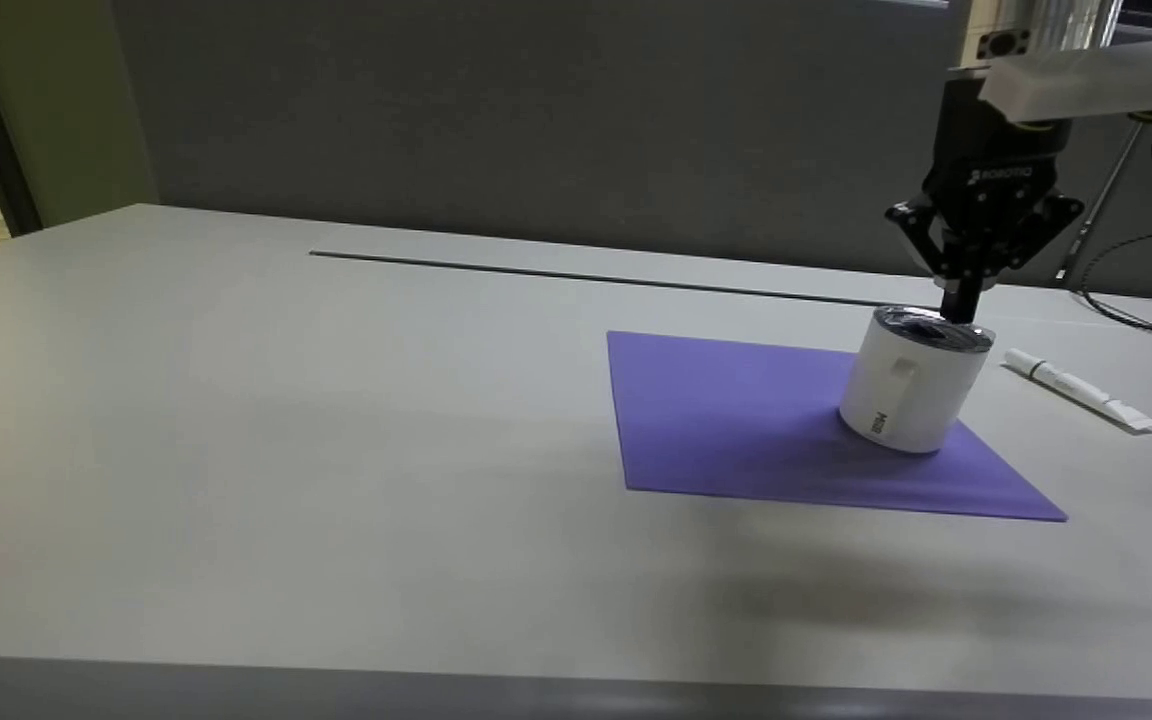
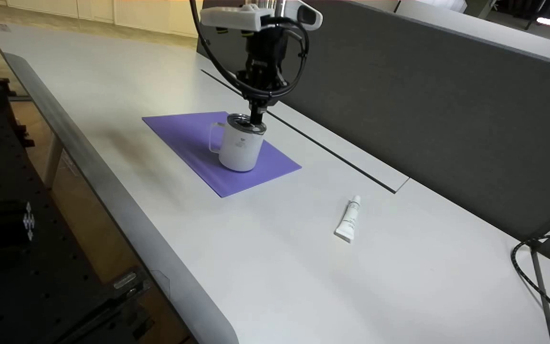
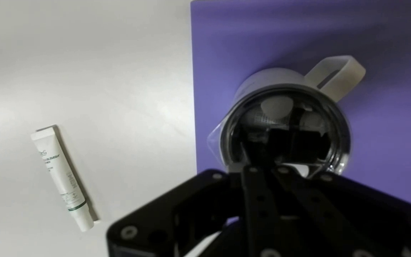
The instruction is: Close the lid of the cup
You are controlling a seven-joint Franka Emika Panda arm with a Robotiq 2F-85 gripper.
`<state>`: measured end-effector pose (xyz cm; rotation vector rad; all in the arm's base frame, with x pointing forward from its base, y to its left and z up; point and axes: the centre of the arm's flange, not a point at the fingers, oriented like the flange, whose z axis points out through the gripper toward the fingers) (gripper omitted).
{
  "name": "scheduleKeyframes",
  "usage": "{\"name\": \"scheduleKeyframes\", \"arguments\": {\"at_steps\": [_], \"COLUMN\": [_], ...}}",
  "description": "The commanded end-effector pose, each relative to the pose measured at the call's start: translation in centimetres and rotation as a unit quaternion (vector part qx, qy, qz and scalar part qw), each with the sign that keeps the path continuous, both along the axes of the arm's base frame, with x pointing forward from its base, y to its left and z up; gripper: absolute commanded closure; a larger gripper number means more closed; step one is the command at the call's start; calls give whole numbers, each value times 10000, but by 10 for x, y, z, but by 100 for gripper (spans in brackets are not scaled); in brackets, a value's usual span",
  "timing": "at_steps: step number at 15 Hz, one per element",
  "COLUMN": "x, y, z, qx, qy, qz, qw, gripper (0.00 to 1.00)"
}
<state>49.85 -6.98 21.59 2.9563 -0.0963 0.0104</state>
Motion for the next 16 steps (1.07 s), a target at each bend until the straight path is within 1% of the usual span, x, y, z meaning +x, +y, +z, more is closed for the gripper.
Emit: {"name": "scheduleKeyframes", "arguments": {"at_steps": [1,5,13,16], "x": [-1,-3,-6,-7], "y": [3,6,17,19], "z": [-6,-11,-14,-14], "qx": [-36,17,282,325], "qy": [-68,-60,-77,-100], "qz": [-135,-149,-336,-381], "qw": [9999,9999,9990,9987], "gripper": [100,100,100,100]}}
